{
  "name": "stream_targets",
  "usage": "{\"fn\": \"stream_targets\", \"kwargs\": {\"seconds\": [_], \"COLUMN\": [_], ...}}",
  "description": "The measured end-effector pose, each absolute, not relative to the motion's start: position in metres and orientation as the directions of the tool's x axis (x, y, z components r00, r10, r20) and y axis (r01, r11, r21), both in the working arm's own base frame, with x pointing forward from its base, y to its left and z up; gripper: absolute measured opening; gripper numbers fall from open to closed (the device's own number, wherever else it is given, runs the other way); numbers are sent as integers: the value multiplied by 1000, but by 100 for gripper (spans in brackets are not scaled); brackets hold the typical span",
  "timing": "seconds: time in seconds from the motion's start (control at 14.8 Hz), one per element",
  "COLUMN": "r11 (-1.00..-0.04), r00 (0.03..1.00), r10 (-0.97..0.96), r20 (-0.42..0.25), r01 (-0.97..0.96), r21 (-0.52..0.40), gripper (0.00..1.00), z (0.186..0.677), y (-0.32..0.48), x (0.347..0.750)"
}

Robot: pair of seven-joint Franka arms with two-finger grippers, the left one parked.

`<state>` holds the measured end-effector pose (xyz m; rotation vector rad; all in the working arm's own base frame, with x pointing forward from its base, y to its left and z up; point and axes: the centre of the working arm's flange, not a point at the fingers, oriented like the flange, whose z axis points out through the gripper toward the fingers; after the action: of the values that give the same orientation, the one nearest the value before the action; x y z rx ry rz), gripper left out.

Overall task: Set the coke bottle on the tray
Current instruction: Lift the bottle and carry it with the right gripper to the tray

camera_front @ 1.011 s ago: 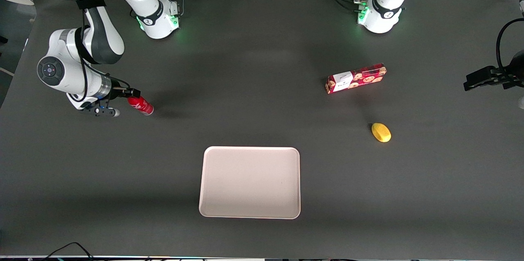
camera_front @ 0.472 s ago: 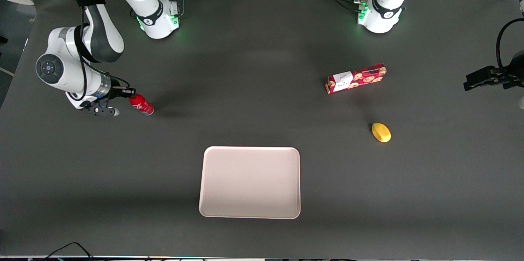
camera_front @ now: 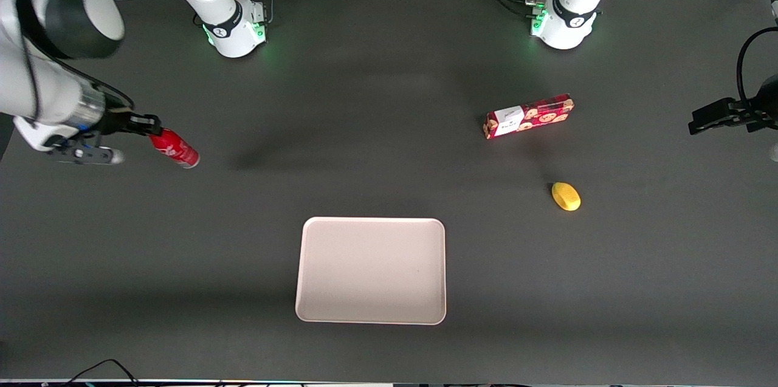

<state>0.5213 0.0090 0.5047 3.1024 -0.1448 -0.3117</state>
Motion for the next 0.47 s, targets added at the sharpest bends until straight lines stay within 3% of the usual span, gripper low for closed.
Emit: {"fn": "stream_targets", "kwargs": {"seconds": [0.47], "r11": [-1000], "r00": [988], "r10": [-17], "r20": [-152], "r01": [-18], "r21": [-1], "gripper": [32], "z": [667], "y": [59], "x": [512]}}
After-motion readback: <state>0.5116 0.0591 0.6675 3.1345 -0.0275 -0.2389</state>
